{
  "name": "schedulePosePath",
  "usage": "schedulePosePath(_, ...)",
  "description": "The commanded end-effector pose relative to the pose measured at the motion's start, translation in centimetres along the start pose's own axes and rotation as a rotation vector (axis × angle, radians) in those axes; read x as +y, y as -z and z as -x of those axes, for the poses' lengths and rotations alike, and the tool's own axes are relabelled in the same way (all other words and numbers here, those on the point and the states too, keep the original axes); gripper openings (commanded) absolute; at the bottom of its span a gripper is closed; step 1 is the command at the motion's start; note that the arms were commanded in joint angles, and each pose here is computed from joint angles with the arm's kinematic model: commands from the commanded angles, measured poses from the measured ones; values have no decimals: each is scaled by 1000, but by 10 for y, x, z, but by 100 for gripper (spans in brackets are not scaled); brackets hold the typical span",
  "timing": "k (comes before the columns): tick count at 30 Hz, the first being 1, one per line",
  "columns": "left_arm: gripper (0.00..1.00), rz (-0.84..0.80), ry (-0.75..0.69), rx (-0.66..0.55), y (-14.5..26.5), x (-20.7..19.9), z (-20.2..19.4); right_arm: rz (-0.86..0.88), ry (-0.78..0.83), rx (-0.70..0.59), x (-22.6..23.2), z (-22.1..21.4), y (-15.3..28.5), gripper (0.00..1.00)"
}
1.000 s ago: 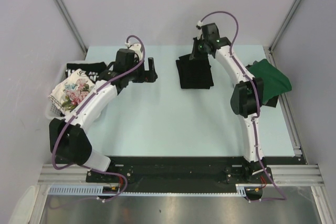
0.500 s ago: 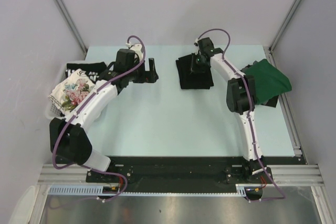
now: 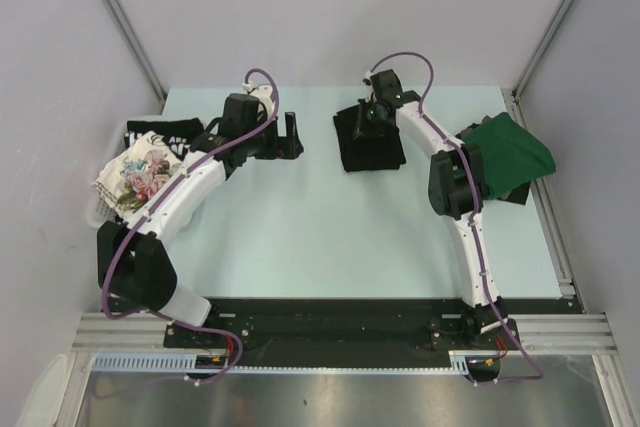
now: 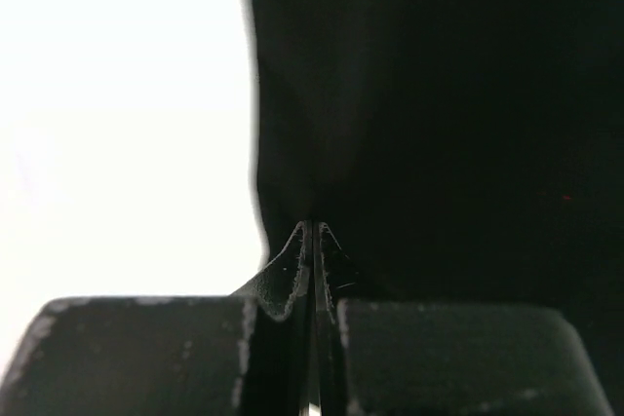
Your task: Fold and stack the t-shirts
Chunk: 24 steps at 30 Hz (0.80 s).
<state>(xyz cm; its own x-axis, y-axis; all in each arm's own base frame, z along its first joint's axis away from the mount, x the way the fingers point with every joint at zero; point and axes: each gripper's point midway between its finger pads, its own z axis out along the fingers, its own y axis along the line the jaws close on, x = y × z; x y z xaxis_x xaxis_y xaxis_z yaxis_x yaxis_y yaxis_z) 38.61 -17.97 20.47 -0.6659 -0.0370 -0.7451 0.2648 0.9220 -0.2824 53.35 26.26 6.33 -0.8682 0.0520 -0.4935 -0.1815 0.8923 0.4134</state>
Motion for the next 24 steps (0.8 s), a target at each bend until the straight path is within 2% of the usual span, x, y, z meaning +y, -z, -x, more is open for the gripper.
schedulePosePath(1,99,-34,-28,-30,4,-8,11,68,9,-94,31,41,33,0)
schedulePosePath(8,99,-37,-34,-25,3,-9,10,79,1,-134,35,54,40,0)
schedulePosePath(20,99,-35,-44,-16,2,-7,8,65,-25,40,25,-12,-7,0)
schedulePosePath(24,99,-38,-47,-15,1,-8,7,59,-22,47,25,-16,-7,2)
